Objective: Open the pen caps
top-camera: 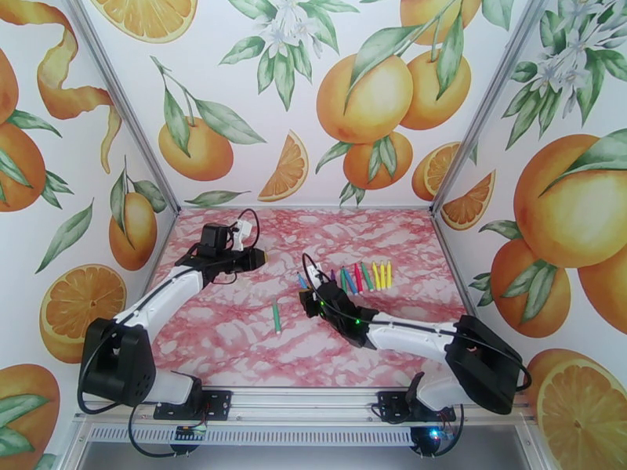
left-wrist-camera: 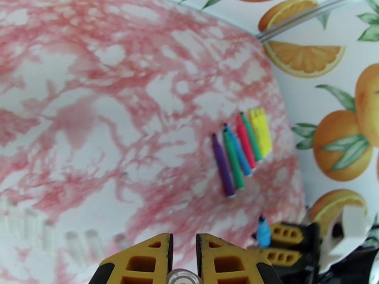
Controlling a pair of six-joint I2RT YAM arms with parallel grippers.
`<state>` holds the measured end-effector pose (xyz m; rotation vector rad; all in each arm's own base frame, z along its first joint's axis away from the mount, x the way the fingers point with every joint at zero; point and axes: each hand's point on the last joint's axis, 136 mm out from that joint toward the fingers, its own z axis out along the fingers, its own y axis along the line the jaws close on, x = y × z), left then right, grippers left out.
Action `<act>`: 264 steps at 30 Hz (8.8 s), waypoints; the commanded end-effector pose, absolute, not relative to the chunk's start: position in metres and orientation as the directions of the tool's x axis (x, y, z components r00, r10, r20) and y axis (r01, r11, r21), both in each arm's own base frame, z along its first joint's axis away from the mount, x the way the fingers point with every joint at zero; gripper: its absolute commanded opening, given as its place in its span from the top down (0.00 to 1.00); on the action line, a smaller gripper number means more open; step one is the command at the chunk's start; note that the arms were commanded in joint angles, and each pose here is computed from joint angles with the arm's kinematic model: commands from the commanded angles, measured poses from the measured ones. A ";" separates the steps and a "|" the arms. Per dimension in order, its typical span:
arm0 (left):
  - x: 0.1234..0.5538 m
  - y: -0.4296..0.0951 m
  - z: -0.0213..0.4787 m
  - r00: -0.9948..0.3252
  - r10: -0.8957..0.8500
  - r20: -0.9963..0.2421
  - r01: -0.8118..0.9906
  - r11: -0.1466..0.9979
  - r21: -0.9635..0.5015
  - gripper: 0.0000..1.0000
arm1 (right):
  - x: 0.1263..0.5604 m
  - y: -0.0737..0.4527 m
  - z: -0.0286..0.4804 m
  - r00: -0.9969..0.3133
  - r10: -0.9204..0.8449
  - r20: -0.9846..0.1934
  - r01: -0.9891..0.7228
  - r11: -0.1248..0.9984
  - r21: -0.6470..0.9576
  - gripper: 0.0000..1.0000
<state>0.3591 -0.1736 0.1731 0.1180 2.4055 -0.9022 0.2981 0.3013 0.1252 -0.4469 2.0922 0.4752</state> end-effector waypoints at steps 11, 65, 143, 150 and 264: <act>0.329 -0.158 0.123 -0.886 0.064 -0.459 0.264 0.884 -0.387 1.00 | 0.341 0.264 0.081 -0.696 -0.138 -0.705 -0.262 0.963 0.070 1.00; 0.329 -0.187 0.043 -0.942 0.236 -0.240 0.282 0.942 -0.180 0.99 | 0.371 0.218 0.027 -0.798 -0.106 -0.594 -0.091 0.994 -0.054 0.70; 0.332 -0.085 0.099 -0.874 -0.096 -0.476 0.024 0.970 -0.241 0.29 | 0.244 0.381 0.057 -0.746 -0.392 -0.538 -0.556 0.812 0.179 0.58; 0.322 -0.067 0.098 -0.837 -0.177 -0.518 -0.052 0.968 -0.247 0.24 | 0.249 0.389 0.042 -0.766 -0.398 -0.504 -0.539 0.825 0.168 0.57; 0.324 -0.220 0.181 -0.835 -0.118 -0.538 0.387 0.568 -0.726 0.61 | 0.267 0.382 0.158 -0.462 -0.161 -0.872 -0.683 0.692 0.234 0.90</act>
